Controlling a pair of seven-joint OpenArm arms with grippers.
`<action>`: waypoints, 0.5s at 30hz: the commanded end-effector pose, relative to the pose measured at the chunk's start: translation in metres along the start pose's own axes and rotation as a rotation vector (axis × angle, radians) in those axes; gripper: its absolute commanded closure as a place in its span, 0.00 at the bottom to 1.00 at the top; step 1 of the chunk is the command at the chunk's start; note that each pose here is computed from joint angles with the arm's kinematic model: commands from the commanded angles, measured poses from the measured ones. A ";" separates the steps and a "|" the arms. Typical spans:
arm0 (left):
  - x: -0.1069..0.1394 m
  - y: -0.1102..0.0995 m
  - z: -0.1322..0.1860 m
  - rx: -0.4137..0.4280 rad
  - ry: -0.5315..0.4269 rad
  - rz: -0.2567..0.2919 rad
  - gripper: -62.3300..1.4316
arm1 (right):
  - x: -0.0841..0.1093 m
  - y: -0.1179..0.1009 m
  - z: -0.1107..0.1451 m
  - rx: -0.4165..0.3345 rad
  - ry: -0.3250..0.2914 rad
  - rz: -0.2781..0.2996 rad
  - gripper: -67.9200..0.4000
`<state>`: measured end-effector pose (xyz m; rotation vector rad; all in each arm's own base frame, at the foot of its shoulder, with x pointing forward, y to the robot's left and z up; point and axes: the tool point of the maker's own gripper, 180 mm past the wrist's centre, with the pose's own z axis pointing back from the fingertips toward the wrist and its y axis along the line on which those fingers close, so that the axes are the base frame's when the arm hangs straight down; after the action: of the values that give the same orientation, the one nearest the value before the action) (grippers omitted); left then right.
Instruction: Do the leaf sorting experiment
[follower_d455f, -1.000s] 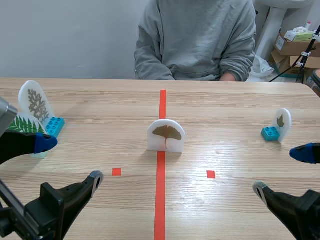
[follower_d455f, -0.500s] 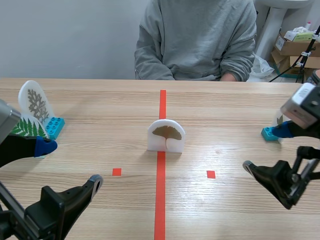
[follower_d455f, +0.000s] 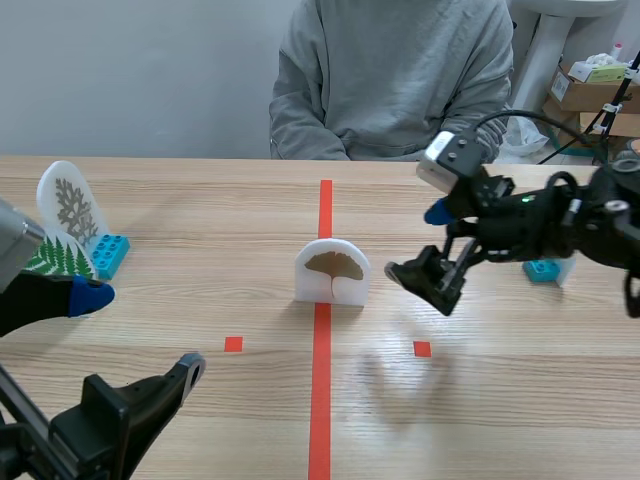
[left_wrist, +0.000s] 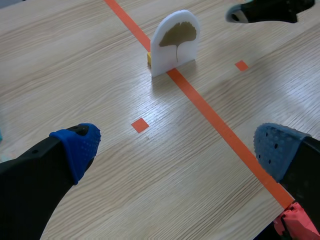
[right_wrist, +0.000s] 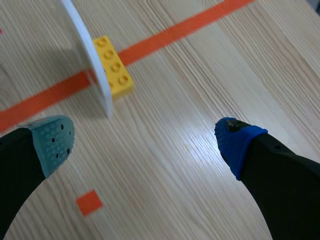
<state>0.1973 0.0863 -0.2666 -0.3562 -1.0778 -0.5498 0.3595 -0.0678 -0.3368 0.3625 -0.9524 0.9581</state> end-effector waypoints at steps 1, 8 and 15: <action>0.002 0.002 0.000 0.006 -0.010 0.011 0.00 | 0.019 0.002 -0.011 0.005 -0.047 0.004 0.15; -0.001 0.001 0.000 0.005 0.005 0.011 0.00 | 0.029 0.021 -0.053 0.062 -0.063 -0.026 0.15; -0.001 0.002 0.000 0.005 0.004 0.011 0.00 | 0.034 0.046 -0.072 0.115 -0.068 -0.021 0.15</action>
<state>0.1954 0.0877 -0.2715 -0.3482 -1.0511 -0.5522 0.3585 0.0173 -0.3724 0.5002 -0.9048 0.9707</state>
